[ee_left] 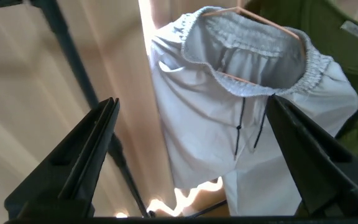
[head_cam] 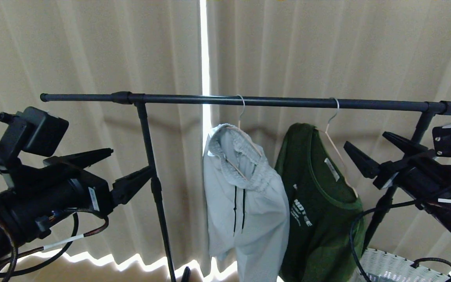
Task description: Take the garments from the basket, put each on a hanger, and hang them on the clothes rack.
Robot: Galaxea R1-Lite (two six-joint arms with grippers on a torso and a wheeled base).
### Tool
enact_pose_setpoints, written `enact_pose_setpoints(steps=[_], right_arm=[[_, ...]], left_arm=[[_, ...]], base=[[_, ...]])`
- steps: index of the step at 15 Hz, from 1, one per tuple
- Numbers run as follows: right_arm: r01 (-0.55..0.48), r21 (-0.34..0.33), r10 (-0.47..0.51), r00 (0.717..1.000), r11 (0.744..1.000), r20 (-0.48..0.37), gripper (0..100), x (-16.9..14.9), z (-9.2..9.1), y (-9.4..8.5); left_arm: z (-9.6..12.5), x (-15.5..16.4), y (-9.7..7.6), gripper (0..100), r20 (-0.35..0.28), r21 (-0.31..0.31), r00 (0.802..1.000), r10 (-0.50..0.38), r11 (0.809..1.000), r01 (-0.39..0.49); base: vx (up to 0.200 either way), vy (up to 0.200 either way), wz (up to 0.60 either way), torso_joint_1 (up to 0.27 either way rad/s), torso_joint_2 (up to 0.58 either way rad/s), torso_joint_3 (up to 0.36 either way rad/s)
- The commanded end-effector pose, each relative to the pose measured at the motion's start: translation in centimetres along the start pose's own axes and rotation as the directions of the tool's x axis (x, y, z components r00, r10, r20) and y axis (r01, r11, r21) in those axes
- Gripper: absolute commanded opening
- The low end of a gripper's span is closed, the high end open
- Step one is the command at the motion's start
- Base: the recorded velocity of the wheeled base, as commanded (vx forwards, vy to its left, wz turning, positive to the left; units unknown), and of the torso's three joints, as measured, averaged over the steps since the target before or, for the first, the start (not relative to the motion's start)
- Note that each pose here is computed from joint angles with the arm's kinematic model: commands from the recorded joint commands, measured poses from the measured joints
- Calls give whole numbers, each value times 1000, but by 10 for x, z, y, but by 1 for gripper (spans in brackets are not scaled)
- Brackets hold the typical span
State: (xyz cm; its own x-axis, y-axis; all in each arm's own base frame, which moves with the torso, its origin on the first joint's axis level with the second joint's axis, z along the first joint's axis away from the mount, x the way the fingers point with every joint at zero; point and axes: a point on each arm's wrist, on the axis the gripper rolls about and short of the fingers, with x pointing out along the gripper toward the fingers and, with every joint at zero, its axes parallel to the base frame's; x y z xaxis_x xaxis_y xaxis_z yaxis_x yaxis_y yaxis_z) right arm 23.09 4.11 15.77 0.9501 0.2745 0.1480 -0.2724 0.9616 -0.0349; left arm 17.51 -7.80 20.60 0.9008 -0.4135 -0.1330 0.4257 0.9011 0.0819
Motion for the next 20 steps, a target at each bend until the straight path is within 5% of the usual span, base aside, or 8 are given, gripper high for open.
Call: enact_pose_setpoints(steps=[1, 7, 9, 14, 20], right_arm=[[0, 4, 0, 1000, 1000, -27, 100, -14, -5, 2], [21, -55, -22, 1000, 998, -17, 100, -45, 11, 1], [91, -72, -97, 992, 993, -77, 100, -61, 22, -10], [75, -37, -83, 951, 996, -297, 100, -106, 54, -1], [80, -34, -87, 931, 996, -355, 100, -108, 46, -1]], left_arm=[[5, -4, 1, 100, 10, 0, 1000, 26, 1000, -26], [-1, -15, 3, 100, -4, 56, 990, 140, 989, -139], [-3, -17, 8, 100, -8, 55, 986, 164, 985, -163], [-22, -38, 21, 100, -36, 53, 959, 280, 959, -278], [-37, -74, 28, 100, -12, 44, 919, 394, 918, -393]], base=[[0, 0, 0, 0, 0, 0], [0, 0, 0, 0, 0, 0], [0, 0, 0, 0, 0, 0], [0, 0, 0, 0, 0, 0], [-133, 0, 0, 8, 7, 4]])
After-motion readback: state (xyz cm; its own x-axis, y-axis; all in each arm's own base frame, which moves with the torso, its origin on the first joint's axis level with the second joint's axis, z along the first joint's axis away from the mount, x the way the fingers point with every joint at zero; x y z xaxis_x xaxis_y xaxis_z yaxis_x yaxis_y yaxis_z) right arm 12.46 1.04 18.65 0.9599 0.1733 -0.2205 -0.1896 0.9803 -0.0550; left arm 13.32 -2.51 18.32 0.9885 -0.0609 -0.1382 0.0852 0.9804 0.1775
